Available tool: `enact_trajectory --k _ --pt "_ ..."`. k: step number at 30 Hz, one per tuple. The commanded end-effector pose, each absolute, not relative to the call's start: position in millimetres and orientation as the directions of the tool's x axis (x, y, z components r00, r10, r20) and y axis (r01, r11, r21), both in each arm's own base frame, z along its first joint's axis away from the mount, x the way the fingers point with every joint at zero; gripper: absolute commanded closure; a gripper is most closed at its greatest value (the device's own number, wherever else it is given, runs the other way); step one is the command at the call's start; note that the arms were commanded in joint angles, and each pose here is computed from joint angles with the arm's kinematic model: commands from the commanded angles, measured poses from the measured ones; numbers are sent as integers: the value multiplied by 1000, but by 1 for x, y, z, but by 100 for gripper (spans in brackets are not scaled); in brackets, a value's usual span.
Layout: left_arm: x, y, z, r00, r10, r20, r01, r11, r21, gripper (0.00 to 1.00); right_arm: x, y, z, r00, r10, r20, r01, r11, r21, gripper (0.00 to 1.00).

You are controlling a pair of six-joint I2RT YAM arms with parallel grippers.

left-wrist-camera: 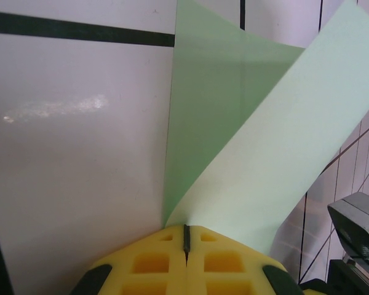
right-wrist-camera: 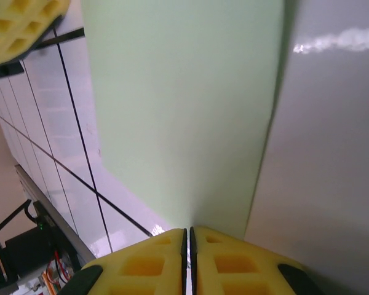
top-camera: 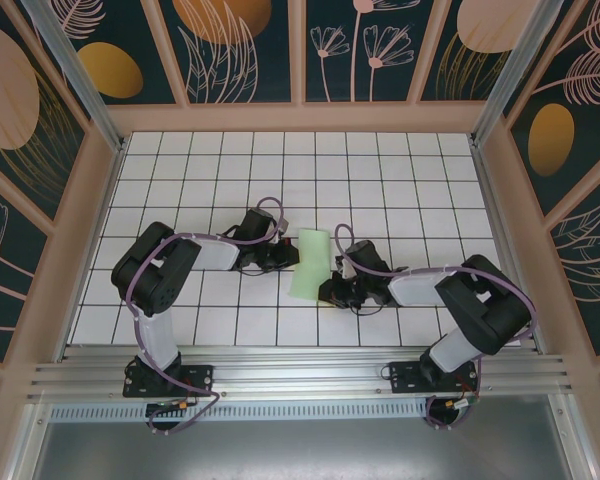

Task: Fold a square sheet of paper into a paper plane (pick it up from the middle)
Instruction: Fold the square sheet of paper in half at the center of the table.

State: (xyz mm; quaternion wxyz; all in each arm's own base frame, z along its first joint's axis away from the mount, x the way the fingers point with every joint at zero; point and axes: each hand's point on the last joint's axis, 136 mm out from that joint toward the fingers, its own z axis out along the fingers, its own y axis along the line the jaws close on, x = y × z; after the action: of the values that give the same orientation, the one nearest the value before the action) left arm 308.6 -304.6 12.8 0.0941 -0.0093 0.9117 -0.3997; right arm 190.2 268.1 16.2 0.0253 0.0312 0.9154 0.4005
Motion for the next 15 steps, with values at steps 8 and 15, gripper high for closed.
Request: enact_trajectory --k 8,15 --pt "293 -280 -38 -991 -90 -100 -10 791 -612 100 216 269 40 -990 96 -103 -6 704 710 86" --pt "293 -278 -41 -992 -85 -97 -9 798 -602 100 272 269 64 -970 143 -197 -54 662 747 86"
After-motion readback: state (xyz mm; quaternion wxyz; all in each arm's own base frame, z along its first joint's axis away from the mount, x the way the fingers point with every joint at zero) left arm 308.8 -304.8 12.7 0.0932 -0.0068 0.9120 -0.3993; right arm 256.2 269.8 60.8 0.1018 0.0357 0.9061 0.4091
